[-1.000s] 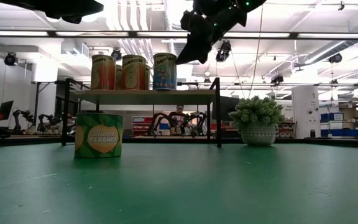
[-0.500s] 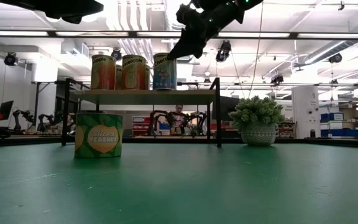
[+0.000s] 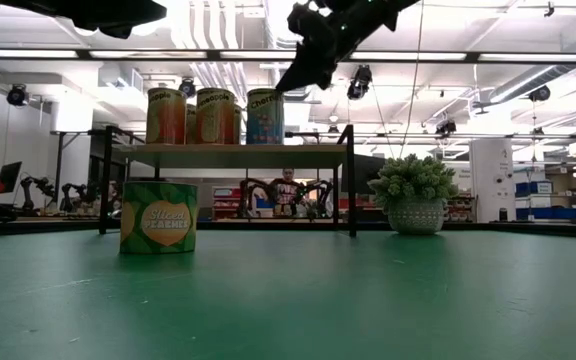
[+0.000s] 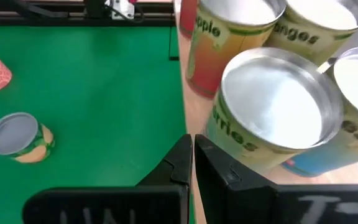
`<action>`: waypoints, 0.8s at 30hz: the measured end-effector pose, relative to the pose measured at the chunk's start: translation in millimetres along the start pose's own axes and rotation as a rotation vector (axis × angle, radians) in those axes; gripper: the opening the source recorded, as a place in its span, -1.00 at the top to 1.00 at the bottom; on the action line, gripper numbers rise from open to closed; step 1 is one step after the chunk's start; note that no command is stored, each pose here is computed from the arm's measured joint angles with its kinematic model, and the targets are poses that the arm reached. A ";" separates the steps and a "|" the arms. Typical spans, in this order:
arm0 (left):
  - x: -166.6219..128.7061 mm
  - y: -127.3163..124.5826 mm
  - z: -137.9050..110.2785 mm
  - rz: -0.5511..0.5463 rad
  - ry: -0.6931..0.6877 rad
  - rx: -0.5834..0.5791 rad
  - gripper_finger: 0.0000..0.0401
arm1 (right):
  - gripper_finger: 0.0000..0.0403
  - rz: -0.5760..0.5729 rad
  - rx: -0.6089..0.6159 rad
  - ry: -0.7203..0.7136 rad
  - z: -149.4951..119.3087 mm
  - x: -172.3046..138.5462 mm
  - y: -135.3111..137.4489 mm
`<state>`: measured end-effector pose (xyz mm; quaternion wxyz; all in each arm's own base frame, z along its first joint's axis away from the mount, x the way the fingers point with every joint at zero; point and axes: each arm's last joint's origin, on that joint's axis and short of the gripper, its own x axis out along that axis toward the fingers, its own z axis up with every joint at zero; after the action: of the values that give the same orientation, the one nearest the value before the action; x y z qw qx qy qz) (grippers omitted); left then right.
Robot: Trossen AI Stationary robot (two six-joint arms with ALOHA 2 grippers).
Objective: Pick and place cans onto a shelf
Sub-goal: Adjust the canned goods on the shelf
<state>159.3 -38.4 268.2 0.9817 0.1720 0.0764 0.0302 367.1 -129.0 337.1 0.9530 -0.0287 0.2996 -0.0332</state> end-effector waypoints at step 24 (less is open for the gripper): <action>-0.1 0.4 1.2 0.004 -0.012 -0.007 1.00 | 0.96 -0.224 -0.046 -0.266 -12.1 -27.1 -141.2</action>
<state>159.4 -38.4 269.5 0.9827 0.1687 0.0700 0.0312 331.5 -267.9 353.1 0.9737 -0.0878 0.1666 -0.1283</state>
